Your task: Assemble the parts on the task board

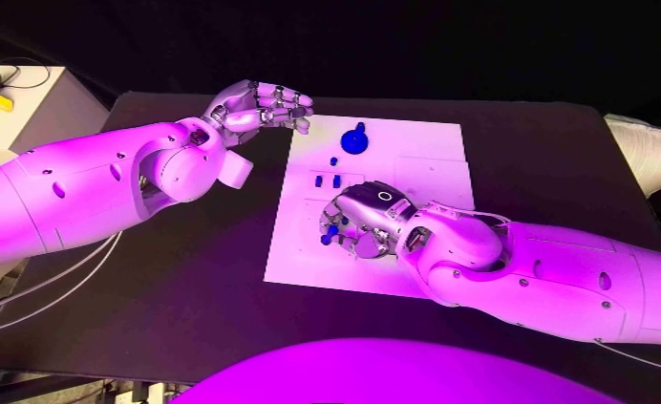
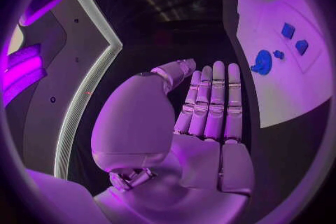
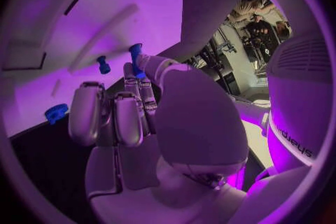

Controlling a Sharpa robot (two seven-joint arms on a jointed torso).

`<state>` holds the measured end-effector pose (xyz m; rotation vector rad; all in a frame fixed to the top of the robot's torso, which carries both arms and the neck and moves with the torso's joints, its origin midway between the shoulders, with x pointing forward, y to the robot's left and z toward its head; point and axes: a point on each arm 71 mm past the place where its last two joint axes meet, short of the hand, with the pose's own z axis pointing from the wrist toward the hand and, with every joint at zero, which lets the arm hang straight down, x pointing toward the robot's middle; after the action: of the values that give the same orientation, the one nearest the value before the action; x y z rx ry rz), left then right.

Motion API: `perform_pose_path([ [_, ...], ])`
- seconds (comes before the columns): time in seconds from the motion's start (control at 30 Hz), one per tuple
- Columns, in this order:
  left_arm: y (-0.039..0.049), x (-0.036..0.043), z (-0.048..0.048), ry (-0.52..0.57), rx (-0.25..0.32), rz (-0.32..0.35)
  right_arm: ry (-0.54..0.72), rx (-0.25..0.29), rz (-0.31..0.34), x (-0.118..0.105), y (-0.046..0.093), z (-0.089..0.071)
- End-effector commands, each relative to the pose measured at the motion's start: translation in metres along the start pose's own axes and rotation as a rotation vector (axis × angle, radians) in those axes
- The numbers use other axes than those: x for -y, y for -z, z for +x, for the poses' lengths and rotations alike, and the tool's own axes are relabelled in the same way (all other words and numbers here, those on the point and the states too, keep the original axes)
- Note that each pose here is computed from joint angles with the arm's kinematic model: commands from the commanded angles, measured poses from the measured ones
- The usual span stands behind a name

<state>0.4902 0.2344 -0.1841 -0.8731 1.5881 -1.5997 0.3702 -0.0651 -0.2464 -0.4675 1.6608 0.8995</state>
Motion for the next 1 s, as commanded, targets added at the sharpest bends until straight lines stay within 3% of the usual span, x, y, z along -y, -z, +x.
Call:
perform_pose_path([
  [0.03, -0.0003, 0.0008, 0.002, 0.013, -0.015, 0.006, 0.029, -0.019, 0.005, 0.0008, -0.0004, 0.0025],
  [0.4, -0.0003, 0.0007, 0.0017, 0.012, -0.014, 0.005, 0.009, -0.033, -0.017, -0.0003, -0.0027, 0.0067],
  [1.0, -0.0001, 0.0005, 0.0007, 0.011, -0.011, 0.005, -0.035, 0.014, -0.044, -0.0008, -0.0017, 0.0048],
])
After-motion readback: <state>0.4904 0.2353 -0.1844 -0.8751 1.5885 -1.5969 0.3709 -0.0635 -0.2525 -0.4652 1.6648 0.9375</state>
